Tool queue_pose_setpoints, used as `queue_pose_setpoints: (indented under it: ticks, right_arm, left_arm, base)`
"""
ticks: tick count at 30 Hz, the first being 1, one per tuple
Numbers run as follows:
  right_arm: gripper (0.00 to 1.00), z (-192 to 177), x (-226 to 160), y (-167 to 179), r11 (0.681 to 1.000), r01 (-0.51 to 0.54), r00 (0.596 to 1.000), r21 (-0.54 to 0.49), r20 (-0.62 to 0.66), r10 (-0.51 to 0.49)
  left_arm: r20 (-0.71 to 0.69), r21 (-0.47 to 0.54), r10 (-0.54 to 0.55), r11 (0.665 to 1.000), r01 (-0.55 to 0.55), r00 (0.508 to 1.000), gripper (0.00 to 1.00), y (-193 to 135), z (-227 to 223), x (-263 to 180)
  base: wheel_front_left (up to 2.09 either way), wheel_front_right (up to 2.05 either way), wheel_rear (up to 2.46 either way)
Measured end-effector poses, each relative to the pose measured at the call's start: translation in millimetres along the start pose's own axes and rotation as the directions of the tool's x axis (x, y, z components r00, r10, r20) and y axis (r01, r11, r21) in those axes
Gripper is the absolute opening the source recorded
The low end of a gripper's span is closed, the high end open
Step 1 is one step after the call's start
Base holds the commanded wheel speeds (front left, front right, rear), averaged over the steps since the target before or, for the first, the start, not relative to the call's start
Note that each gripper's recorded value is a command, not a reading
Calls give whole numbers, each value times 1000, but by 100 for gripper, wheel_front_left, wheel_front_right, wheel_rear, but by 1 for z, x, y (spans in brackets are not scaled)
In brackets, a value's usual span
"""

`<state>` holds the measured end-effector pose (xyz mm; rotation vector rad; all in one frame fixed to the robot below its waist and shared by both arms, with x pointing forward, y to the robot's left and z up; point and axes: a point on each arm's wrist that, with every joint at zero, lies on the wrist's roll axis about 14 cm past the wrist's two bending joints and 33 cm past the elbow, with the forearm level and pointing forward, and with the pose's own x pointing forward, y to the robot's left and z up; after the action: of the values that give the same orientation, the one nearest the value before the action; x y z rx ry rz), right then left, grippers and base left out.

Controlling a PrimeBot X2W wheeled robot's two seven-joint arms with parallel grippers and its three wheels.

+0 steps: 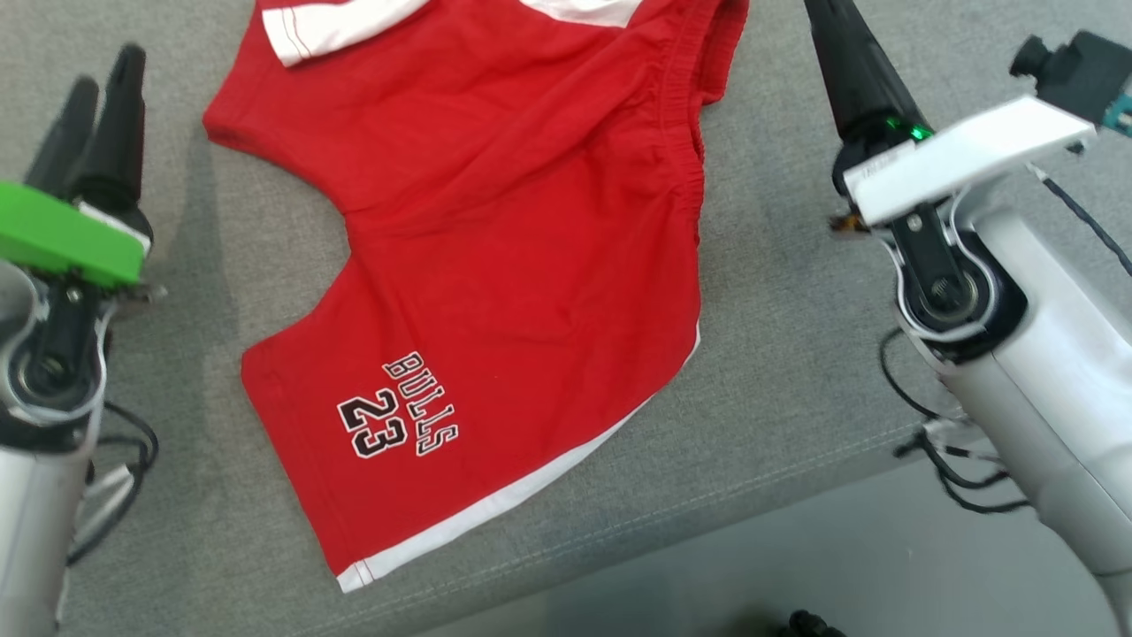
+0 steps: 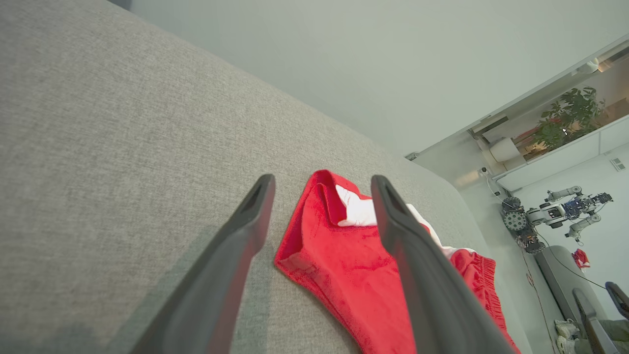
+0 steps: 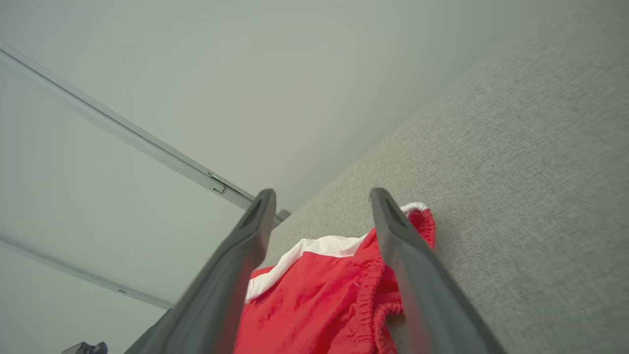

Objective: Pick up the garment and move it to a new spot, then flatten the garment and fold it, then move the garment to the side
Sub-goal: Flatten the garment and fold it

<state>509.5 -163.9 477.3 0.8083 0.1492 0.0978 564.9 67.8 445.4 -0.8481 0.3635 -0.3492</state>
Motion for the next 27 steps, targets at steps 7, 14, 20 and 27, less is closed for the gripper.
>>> queue_pose_setpoints:
  ticks: [7,14,20,27]
  right_arm:
    - [100,-7,-57,-42,885,-20,985,-465,-160,-62]
    - [100,-23,-81,-57,801,-72,964,-594,-247,-95]
    - [100,-63,-79,-35,782,-209,935,-588,-355,-17]
    - [100,-95,-75,-29,720,-334,878,-609,-478,4]
  left_arm:
    - [32,-127,41,991,-36,999,100,-3,-19,-42]
    - [16,-264,76,962,-69,997,100,-11,-48,-82]
    - [35,-281,115,954,-101,993,100,-2,-49,-99]
    - [0,-315,78,946,-74,997,100,-13,-66,-103]
  base:
    - [0,0,0]
    - [0,0,0]
    - [0,0,0]
    - [0,0,0]
